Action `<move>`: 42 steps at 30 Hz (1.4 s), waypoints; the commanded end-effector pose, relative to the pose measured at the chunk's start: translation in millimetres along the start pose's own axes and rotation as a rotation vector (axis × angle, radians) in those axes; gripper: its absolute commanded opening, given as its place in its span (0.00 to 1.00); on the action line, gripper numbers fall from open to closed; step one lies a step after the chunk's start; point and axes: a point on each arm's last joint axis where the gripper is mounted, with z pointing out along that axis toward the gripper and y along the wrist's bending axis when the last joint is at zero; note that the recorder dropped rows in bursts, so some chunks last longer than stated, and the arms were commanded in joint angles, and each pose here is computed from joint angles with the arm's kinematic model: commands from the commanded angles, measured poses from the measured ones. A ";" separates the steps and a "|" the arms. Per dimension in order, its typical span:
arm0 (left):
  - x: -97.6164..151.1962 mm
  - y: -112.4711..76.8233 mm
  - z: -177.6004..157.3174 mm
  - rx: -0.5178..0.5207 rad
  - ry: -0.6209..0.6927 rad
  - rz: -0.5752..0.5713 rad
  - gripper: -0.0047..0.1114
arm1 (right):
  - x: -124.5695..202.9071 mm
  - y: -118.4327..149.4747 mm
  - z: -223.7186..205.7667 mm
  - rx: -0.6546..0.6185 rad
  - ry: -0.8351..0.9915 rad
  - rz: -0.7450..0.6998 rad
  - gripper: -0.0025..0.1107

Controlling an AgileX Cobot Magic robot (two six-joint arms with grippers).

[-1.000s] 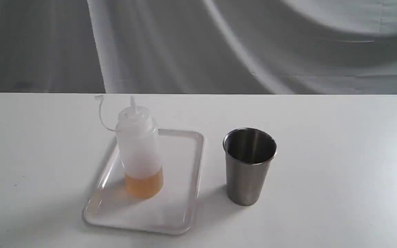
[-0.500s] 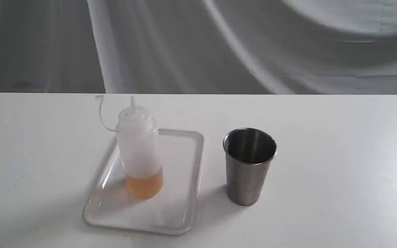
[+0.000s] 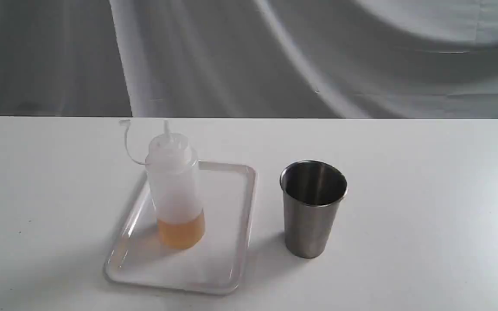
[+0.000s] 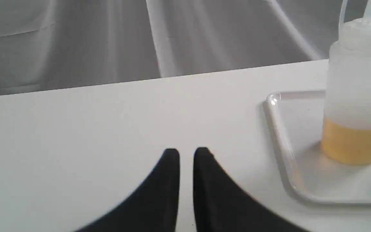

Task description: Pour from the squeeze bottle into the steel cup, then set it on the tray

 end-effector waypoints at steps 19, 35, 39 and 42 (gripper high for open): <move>0.6 -0.1 0.0 0.000 -0.008 0.001 0.11 | 2.9 -0.1 0.0 0.004 0.022 0.004 0.95; 0.6 -0.1 0.0 0.000 -0.008 0.001 0.11 | 2.7 0.0 0.0 0.003 0.020 0.004 0.95; 0.6 -0.1 0.0 0.000 -0.008 0.001 0.11 | 2.7 0.0 0.0 0.003 0.020 0.004 0.95; 0.6 -0.1 0.0 0.000 -0.008 0.001 0.11 | 2.7 0.0 0.0 0.003 0.020 0.004 0.95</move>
